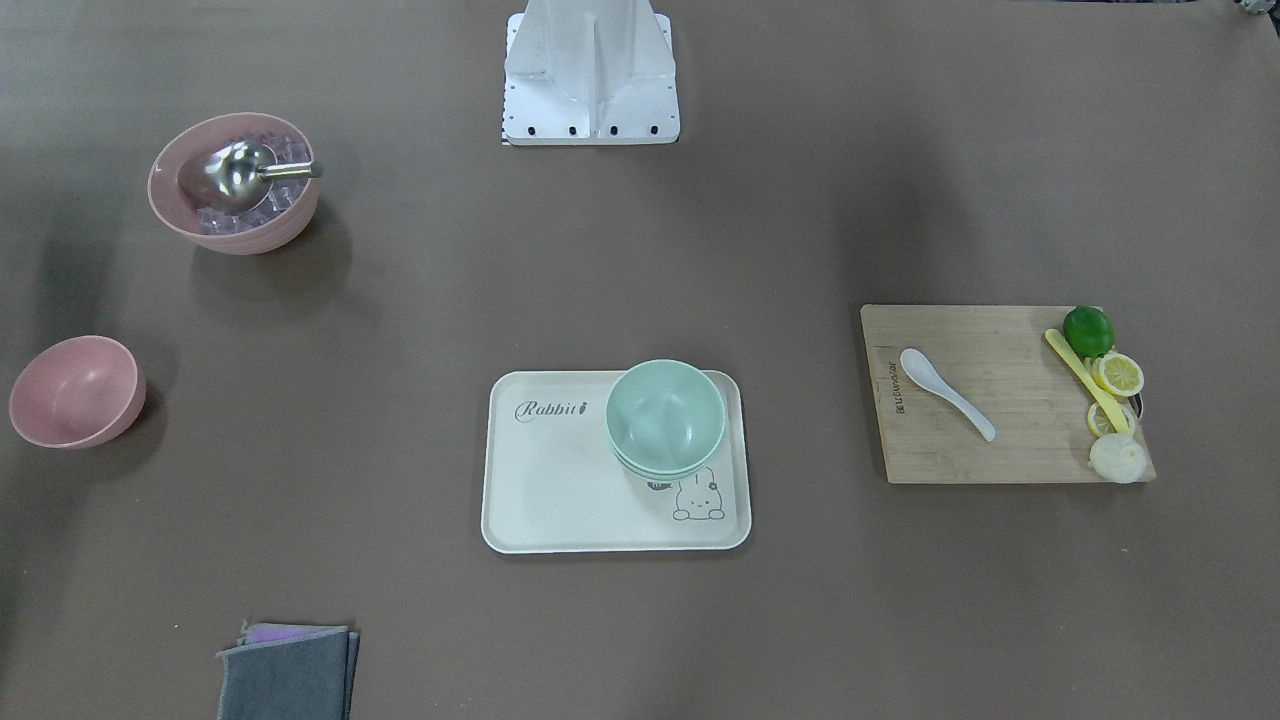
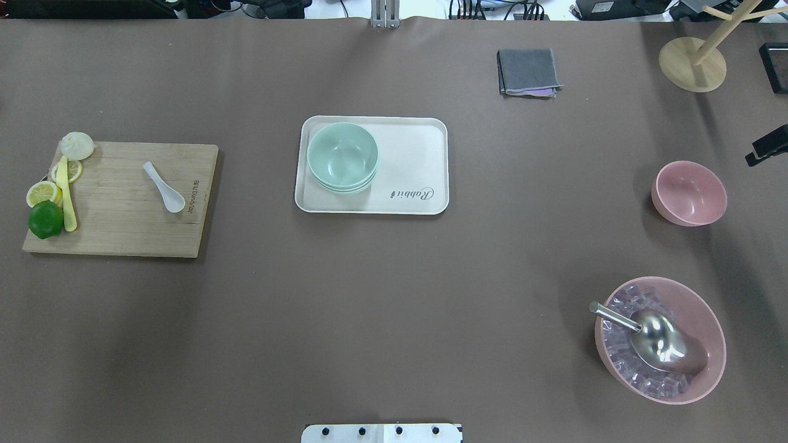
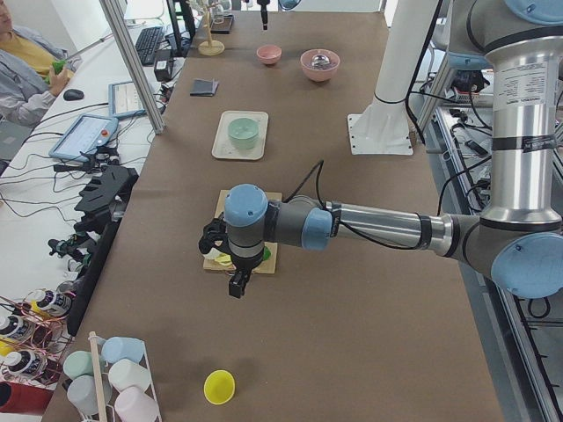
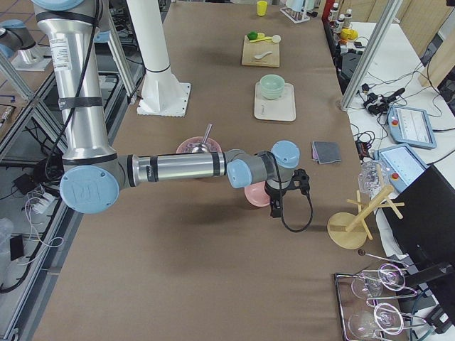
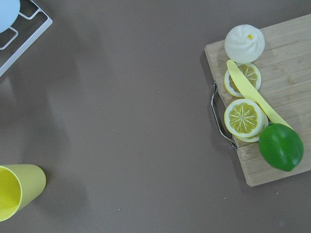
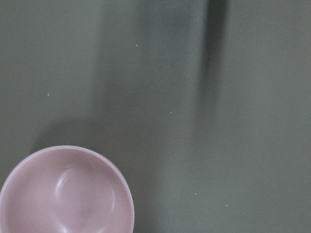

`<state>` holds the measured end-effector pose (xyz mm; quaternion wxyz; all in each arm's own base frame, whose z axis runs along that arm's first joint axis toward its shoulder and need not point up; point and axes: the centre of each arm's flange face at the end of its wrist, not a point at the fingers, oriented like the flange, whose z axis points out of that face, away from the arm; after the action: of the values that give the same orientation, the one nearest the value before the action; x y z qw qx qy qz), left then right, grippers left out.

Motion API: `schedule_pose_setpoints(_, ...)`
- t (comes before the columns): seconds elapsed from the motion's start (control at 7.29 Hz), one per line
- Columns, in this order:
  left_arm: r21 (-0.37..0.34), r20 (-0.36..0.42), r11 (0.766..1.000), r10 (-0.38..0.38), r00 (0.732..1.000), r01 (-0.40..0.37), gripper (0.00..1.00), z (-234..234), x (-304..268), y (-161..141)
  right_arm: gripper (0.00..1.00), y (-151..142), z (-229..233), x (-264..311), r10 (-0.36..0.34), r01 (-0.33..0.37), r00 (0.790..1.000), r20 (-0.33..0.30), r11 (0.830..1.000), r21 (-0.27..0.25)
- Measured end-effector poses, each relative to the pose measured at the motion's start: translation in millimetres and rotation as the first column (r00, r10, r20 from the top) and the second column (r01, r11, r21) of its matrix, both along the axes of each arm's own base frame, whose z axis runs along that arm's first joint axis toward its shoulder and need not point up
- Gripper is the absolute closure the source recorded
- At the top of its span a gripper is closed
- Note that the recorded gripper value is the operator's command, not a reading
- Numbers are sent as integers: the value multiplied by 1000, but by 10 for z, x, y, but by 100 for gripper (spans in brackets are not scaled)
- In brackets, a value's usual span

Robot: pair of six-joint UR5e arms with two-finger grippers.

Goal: Stack pink bowl on green and place spoon
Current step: 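Reach the right gripper down and grasp the pink bowl rim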

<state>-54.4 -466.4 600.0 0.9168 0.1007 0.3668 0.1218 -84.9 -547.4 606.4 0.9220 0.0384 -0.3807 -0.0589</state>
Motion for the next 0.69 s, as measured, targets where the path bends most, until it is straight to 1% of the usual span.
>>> schedule_pose_setpoints(0.27, -1, 0, 1000, -3, 1000, 3, 2, -12, 1, -4, 26, 29, 102, -416, -2, 2, 1000, -4, 1000, -8)
schedule_pose_setpoints(0.41, 1, -1, 1000, -4, 1000, 4, 2, -26, 1, -7, 47, 59, 123, -572, -14, 14, 1000, -9, 1000, -13)
schedule_pose_setpoints(0.69, 4, 0, 1000, -4, 1000, 4, 2, -36, 0, -7, 57, 105, 140, -714, -33, 32, 999, -12, 999, -16)
